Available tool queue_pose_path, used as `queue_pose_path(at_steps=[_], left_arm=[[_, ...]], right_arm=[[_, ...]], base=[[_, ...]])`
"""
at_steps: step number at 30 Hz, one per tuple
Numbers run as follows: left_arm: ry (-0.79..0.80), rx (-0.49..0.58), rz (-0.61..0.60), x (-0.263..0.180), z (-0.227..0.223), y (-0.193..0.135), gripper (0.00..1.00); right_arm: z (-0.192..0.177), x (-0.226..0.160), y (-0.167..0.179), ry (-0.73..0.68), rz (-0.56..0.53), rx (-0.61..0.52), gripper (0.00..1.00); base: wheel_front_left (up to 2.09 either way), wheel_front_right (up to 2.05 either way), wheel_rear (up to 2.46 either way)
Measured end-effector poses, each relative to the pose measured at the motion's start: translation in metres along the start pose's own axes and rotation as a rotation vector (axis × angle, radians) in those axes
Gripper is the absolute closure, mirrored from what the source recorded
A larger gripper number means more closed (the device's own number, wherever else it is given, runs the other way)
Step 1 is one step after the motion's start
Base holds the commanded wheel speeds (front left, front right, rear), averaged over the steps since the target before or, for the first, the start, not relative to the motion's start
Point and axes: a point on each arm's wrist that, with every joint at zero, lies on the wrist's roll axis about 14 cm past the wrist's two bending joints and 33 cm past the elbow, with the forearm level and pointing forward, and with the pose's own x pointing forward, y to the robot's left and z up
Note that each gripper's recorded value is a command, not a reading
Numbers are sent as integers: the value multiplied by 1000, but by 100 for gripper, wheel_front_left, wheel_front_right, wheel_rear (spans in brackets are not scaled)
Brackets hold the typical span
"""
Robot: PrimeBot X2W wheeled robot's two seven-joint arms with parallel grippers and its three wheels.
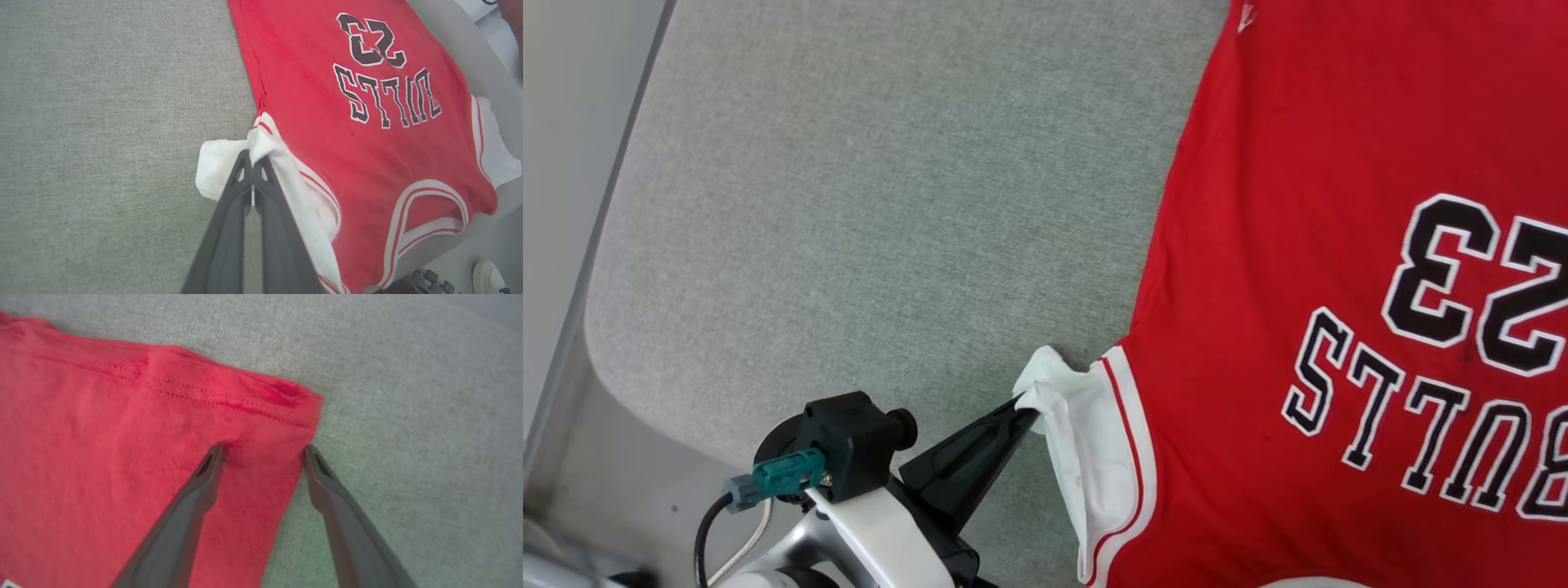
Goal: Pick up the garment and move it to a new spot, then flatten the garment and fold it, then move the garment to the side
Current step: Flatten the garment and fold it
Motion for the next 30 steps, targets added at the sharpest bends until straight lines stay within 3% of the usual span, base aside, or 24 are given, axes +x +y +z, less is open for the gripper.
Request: queue_pose_path(at_steps=[4, 6, 20, 30], left_arm=[[4, 2, 22, 0, -2, 6, 100], [3, 0, 25, 0, -2, 6, 100], [-56, 18, 13, -4, 11, 4, 100], [-113, 14, -3, -21, 20, -4, 100]], right_arm=[[-8, 12, 5, 40, 3, -22, 0], [-12, 13, 5, 57, 2, -34, 98], [-40, -13, -3, 91, -31, -69, 100], [-95, -62, -18, 132, -63, -29, 100]], base=[[0, 0, 0], [0, 0, 0], [0, 0, 0], [0, 0, 0]])
